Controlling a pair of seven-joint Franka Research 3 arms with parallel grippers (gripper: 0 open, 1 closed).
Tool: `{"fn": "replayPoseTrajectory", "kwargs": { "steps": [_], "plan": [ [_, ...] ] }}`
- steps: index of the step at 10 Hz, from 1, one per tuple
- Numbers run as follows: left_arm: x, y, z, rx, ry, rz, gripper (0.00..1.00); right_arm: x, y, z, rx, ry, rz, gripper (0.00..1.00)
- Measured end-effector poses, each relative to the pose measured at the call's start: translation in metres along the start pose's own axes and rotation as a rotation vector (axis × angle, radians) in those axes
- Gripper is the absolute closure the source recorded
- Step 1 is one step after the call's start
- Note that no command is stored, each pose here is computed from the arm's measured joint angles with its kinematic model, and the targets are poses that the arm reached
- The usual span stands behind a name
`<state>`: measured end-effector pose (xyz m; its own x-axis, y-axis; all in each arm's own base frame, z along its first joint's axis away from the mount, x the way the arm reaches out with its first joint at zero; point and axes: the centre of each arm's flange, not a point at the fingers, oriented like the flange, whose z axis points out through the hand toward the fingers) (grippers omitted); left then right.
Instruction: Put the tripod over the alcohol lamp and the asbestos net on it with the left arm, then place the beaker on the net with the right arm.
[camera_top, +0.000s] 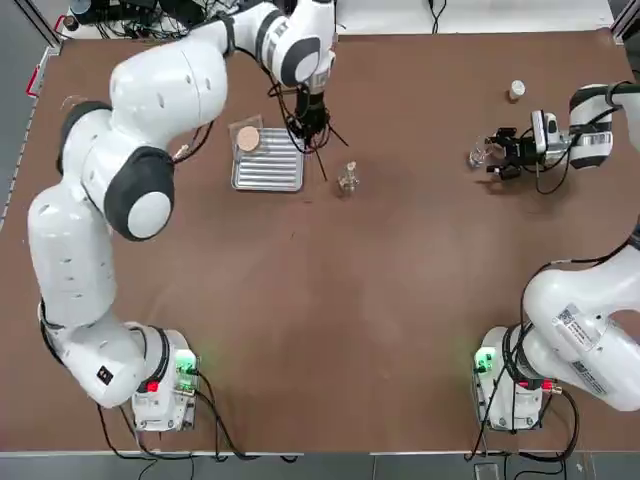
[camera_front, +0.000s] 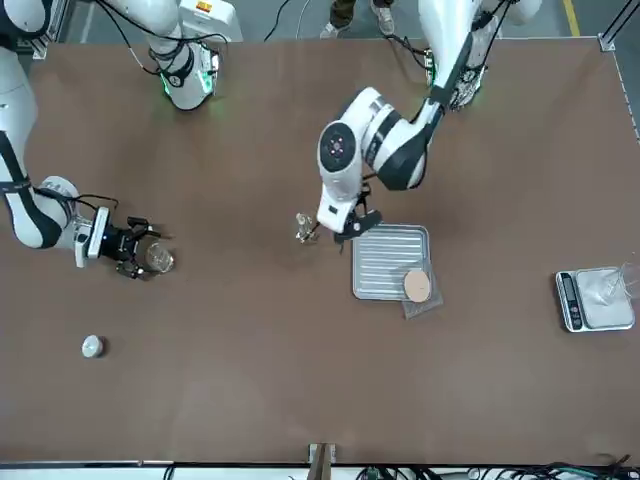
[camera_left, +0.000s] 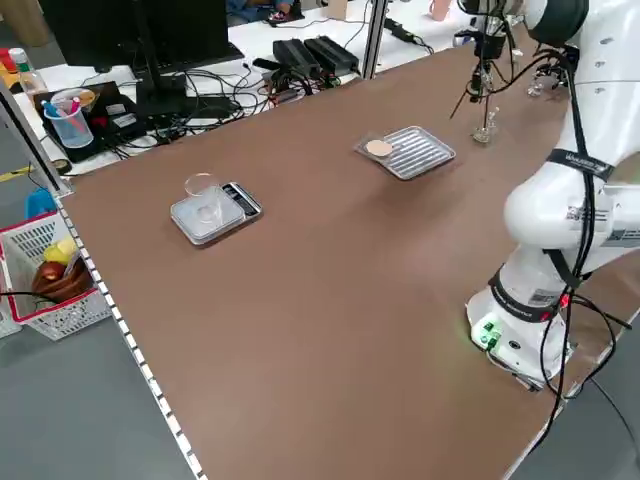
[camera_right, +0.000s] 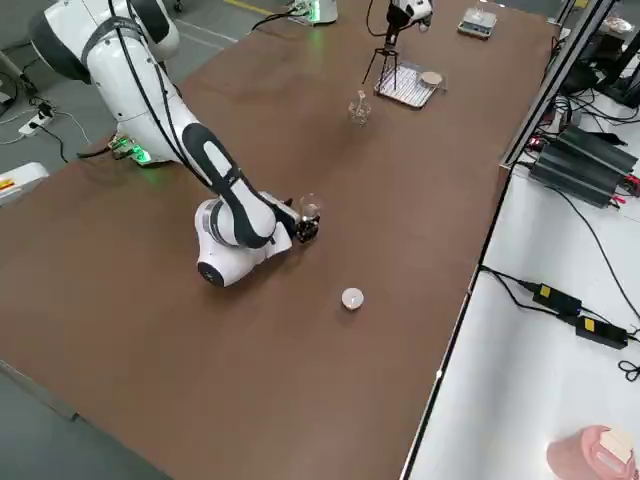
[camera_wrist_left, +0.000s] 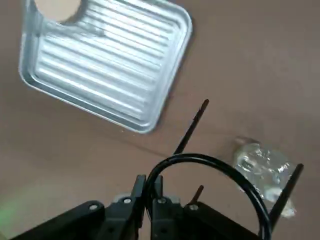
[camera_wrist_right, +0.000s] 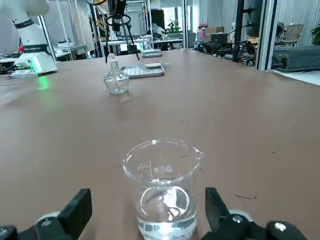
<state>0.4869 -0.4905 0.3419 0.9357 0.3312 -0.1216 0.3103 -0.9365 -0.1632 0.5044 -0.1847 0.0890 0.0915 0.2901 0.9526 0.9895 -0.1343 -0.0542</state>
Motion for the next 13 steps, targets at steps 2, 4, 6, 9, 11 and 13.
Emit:
{"fn": "replayPoseTrajectory", "kwargs": {
  "steps": [2,4,6,9,11,13],
  "plan": [
    [-0.024,0.021,0.011,0.006,-0.002,-0.002,0.92,0.002,0.000,0.002,0.006,0.008,-0.002,0.00],
    [-0.039,0.038,0.014,-0.003,-0.001,-0.031,0.92,0.004,0.001,0.005,0.010,0.011,-0.006,0.00],
    [-0.050,0.051,0.020,-0.005,0.003,-0.048,0.92,0.005,0.002,0.009,0.015,0.012,-0.009,0.01],
    [-0.048,0.057,0.037,0.016,0.001,-0.052,0.92,0.007,0.004,0.014,0.020,0.010,-0.015,0.14],
    [-0.042,0.057,0.052,0.036,-0.004,-0.061,0.92,0.007,0.004,0.013,0.017,0.005,-0.017,0.23],
    [-0.038,0.057,0.058,0.044,-0.004,-0.066,0.92,0.007,0.004,0.013,0.016,0.004,-0.020,0.32]
  ]
}}
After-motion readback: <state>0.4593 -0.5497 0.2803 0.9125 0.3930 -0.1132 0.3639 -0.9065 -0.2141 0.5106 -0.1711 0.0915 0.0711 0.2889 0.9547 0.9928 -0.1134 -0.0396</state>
